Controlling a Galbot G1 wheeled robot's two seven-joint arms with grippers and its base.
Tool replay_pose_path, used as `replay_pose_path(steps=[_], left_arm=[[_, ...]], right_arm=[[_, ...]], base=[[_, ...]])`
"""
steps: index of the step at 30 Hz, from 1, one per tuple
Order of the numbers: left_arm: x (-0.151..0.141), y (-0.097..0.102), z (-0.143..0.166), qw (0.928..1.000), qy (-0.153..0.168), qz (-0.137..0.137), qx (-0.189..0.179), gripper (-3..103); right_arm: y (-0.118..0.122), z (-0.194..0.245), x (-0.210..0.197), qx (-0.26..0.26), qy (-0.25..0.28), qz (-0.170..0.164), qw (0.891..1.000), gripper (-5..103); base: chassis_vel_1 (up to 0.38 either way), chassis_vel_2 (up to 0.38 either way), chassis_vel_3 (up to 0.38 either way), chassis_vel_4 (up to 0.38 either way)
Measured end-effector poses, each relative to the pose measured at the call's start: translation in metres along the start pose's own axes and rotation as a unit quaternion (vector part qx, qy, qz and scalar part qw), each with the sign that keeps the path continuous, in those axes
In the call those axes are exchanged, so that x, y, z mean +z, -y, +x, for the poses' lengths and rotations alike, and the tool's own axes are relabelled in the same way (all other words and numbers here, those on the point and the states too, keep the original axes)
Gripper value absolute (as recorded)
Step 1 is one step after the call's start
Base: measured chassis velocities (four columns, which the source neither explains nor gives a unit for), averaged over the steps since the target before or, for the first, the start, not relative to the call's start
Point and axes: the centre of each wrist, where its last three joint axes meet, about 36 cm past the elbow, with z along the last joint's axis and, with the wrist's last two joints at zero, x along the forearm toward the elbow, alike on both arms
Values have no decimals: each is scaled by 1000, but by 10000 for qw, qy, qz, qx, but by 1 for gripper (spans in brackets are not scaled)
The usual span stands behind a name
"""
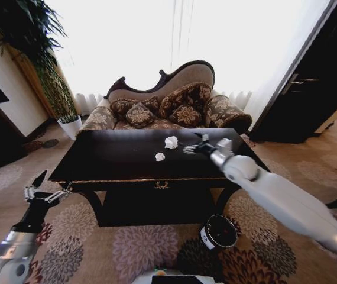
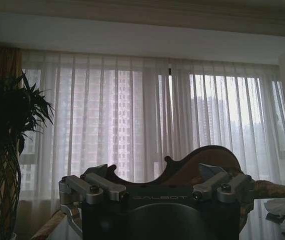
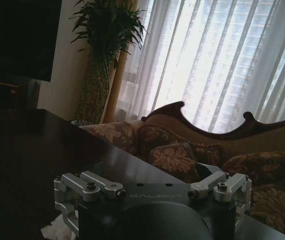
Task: Move to the front of the table and place the trash on the table into the trash bin.
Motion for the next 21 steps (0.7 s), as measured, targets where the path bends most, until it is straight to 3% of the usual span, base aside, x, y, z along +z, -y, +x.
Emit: replay_pose_path(steps=[7,18,21], left_arm=[[-7,-11,3,9999,50,-123,-46,100],[-3,-15,5,9999,26,-139,-85,100],[-2,-19,5,9998,11,-164,-105,100]], right_arm=[[-22,-50,-7,-35,-83,123,9999,100],[-9,-91,6,324,-913,179,9951,100],[4,-98,4,305,-1233,254,9916,100]], base=[[0,0,0,0],[0,0,0,0],[0,0,0,0]])
